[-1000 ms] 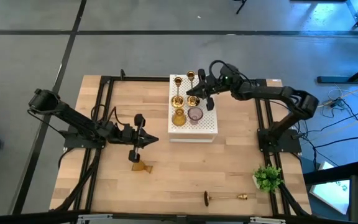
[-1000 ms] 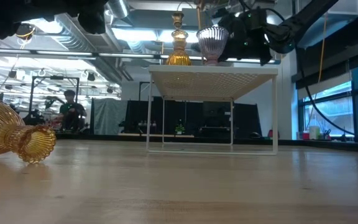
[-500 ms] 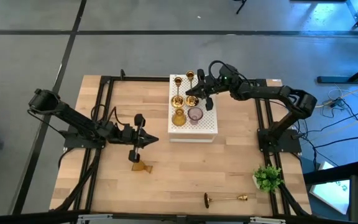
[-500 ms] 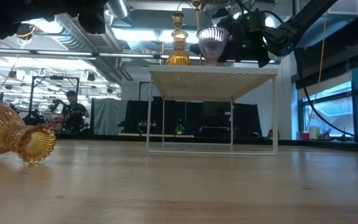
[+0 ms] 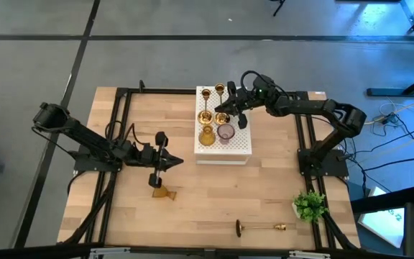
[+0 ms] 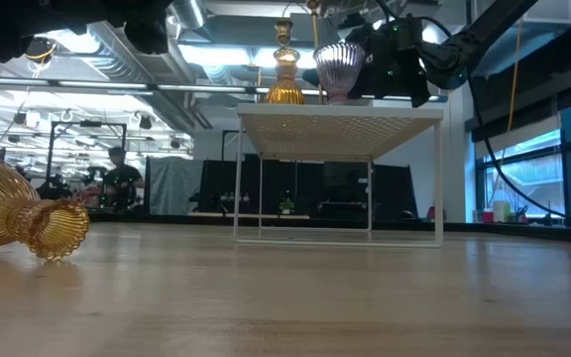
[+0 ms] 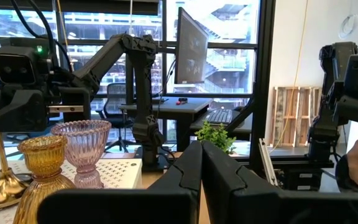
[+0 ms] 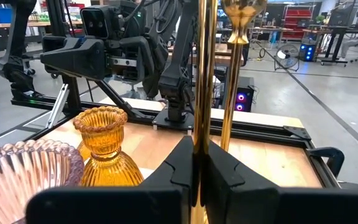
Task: Pick & Place candle stick holders
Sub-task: Put the top gold candle holder on the shelf, then put the yellow glass candlestick holder
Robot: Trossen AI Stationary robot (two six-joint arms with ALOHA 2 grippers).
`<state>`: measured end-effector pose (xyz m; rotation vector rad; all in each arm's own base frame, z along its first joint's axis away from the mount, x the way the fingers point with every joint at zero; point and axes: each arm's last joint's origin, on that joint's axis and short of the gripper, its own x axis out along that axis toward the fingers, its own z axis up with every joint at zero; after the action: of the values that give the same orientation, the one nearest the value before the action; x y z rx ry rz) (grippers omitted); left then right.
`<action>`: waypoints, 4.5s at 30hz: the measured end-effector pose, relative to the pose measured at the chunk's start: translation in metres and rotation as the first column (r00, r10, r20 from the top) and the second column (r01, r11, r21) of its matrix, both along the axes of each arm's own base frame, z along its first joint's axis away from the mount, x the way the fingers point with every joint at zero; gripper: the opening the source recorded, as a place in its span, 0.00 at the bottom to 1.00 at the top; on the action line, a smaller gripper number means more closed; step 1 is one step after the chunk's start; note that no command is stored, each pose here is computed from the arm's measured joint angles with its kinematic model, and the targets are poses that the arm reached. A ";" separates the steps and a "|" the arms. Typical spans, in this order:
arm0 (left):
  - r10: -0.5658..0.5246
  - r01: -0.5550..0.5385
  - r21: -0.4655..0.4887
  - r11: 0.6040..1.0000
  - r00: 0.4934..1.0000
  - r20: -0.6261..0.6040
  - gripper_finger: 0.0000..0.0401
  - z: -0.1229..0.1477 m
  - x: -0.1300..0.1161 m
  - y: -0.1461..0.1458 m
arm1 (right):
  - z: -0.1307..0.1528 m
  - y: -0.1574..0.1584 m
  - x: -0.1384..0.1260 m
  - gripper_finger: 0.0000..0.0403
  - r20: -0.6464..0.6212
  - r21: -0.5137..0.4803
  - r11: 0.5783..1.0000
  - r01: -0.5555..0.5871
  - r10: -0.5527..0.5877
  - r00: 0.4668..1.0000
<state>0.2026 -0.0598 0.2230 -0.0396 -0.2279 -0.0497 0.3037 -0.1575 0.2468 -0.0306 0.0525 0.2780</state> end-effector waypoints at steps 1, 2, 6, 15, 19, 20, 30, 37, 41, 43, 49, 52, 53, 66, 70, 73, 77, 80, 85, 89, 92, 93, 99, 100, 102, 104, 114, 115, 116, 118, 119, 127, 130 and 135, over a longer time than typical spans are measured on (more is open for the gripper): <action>0.000 0.000 0.000 1.000 1.000 0.000 0.00 0.000 0.000 0.000 | 0.000 0.000 0.000 0.04 0.000 0.000 1.000 0.000 0.000 1.000; 0.000 0.000 0.000 1.000 1.000 0.000 0.00 0.000 0.000 0.000 | 0.000 0.000 0.000 0.04 0.000 0.000 1.000 0.000 0.000 1.000; 0.000 0.000 0.000 1.000 1.000 0.000 0.00 0.000 0.000 0.000 | 0.000 0.000 0.000 0.04 0.001 -0.003 1.000 0.000 0.000 1.000; -0.001 0.001 0.000 1.000 1.000 0.000 0.00 0.000 0.000 0.000 | -0.003 -0.001 -0.001 0.06 -0.030 0.005 1.000 0.004 -0.003 1.000; -0.002 0.002 0.000 1.000 1.000 0.000 0.00 0.000 0.000 0.000 | -0.005 -0.002 -0.002 0.09 -0.044 0.012 1.000 0.008 -0.008 0.999; -0.002 0.002 0.000 1.000 1.000 0.000 0.00 0.000 0.000 0.000 | -0.005 -0.002 -0.002 0.09 -0.043 0.011 1.000 0.008 -0.008 0.999; -0.003 0.003 0.001 1.000 1.000 0.000 0.00 0.000 0.000 0.000 | -0.005 -0.002 -0.002 0.10 -0.046 0.012 1.000 0.008 -0.007 0.999; -0.003 0.003 0.001 1.000 1.000 0.000 0.00 0.000 0.000 0.000 | -0.005 -0.003 -0.002 0.10 -0.045 0.010 1.000 0.010 -0.010 0.999; -0.003 0.003 0.000 1.000 1.000 0.001 0.00 0.000 0.000 0.000 | -0.005 -0.003 -0.002 0.10 -0.045 0.009 1.000 0.011 -0.011 0.999; -0.003 0.003 0.001 1.000 1.000 0.001 0.00 0.000 0.000 0.000 | -0.005 -0.003 -0.002 0.12 -0.045 0.009 1.000 0.011 -0.011 0.999; -0.012 0.012 0.011 1.000 1.000 0.001 0.00 0.000 -0.001 -0.002 | -0.005 -0.003 -0.002 0.25 -0.046 0.006 1.000 0.031 -0.030 0.999; -0.013 0.013 0.011 1.000 1.000 0.001 0.00 0.000 -0.001 -0.002 | -0.005 -0.004 -0.002 0.33 -0.046 0.006 0.999 0.038 -0.038 0.998; -0.013 0.013 0.010 1.000 1.000 0.001 0.00 0.000 -0.001 -0.002 | -0.005 -0.004 -0.002 0.35 -0.046 0.006 0.999 0.038 -0.038 0.998; -0.019 0.019 0.010 1.000 1.000 0.001 0.00 0.000 -0.001 -0.004 | -0.002 -0.003 -0.003 0.54 -0.045 0.045 0.998 0.043 -0.041 0.998; -0.020 0.020 0.009 1.000 1.000 0.001 0.00 0.000 -0.001 -0.004 | 0.001 -0.004 -0.005 0.55 -0.045 0.056 0.997 0.049 -0.046 0.998; -0.021 0.021 0.009 1.000 1.000 0.001 0.00 0.000 -0.001 -0.004 | 0.006 -0.003 -0.009 0.55 -0.056 0.047 0.996 0.076 -0.073 0.996; -0.028 0.028 0.009 1.000 1.000 0.001 0.00 0.000 -0.002 -0.005 | 0.012 0.000 -0.016 0.55 -0.090 0.002 0.990 0.139 -0.138 0.986; -0.030 0.030 0.010 1.000 1.000 0.001 0.00 0.000 -0.002 -0.006 | 0.017 0.003 -0.020 0.55 -0.098 -0.007 0.990 0.144 -0.144 0.985; -0.030 0.030 0.009 1.000 1.000 0.002 0.00 0.000 -0.002 -0.006 | 0.024 0.009 -0.025 0.55 -0.109 -0.016 0.991 0.134 -0.135 0.985; -0.029 0.029 0.008 1.000 1.000 0.008 0.00 0.001 -0.002 -0.006 | 0.027 0.011 -0.029 0.55 -0.126 -0.011 0.991 0.132 -0.133 0.983; -0.029 0.029 0.015 0.999 1.000 0.008 0.00 0.001 -0.002 -0.006 | 0.029 0.014 -0.033 0.55 -0.141 -0.022 0.991 0.129 -0.131 0.981; -0.032 0.032 0.016 0.999 0.999 0.009 0.00 0.001 -0.002 -0.006 | 0.031 0.015 -0.035 0.55 -0.144 -0.026 0.992 0.127 -0.130 0.981; -0.033 0.033 0.016 0.999 0.999 0.009 0.00 0.001 -0.002 -0.006 | 0.039 0.020 -0.046 0.55 -0.169 -0.059 0.982 0.182 -0.189 0.967; -0.034 0.033 0.016 0.999 0.999 0.009 0.00 0.001 -0.002 -0.006 | 0.040 0.021 -0.048 0.55 -0.179 -0.065 0.978 0.200 -0.208 0.961; -0.034 0.034 0.015 0.999 0.999 0.011 0.00 0.001 -0.002 -0.006 | 0.043 0.022 -0.053 0.55 -0.197 -0.077 0.965 0.250 -0.260 0.945; -0.039 0.038 0.014 0.999 0.999 0.019 0.00 0.002 -0.002 -0.006 | 0.047 0.024 -0.060 0.55 -0.224 -0.075 0.951 0.300 -0.309 0.924; -0.057 0.057 -0.006 0.998 0.997 0.047 0.00 0.004 -0.003 -0.006 | 0.066 0.050 -0.095 0.55 -0.313 -0.032 0.944 0.327 -0.321 0.894; -0.059 0.059 -0.015 0.998 0.997 0.052 0.00 0.005 -0.003 -0.006 | 0.066 0.053 -0.097 0.55 -0.326 -0.026 0.947 0.321 -0.311 0.893; -0.060 0.062 -0.022 0.998 0.997 0.052 0.00 0.005 -0.003 -0.006 | 0.067 0.057 -0.099 0.55 -0.337 -0.023 0.950 0.313 -0.302 0.892; -0.066 0.068 -0.044 0.997 0.997 0.045 0.00 0.004 -0.003 -0.006 | 0.067 0.064 -0.103 0.55 -0.364 -0.014 0.955 0.296 -0.280 0.888; -0.071 0.073 -0.061 0.995 0.997 0.039 0.00 0.004 -0.003 -0.006 | 0.067 0.067 -0.104 0.55 -0.371 -0.009 0.958 0.287 -0.269 0.889; -0.166 0.146 -0.285 0.947 0.985 -0.046 0.00 -0.004 -0.004 -0.014 | 0.068 0.094 -0.106 0.55 -0.424 0.042 0.979 0.200 -0.164 0.891; -0.201 0.175 -0.332 0.927 0.978 -0.048 0.00 -0.004 -0.005 -0.020 | 0.066 0.105 -0.104 0.55 -0.450 0.070 0.984 0.162 -0.114 0.886; -0.265 0.227 -0.356 0.906 0.962 -0.060 0.00 -0.006 -0.011 -0.032 | 0.065 0.125 -0.100 0.55 -0.482 0.144 0.984 0.106 -0.024 0.876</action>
<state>0.1921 -0.0915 0.2172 -0.4237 -0.1199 -0.2598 0.2037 -0.0322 0.3117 0.2089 0.5255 0.2158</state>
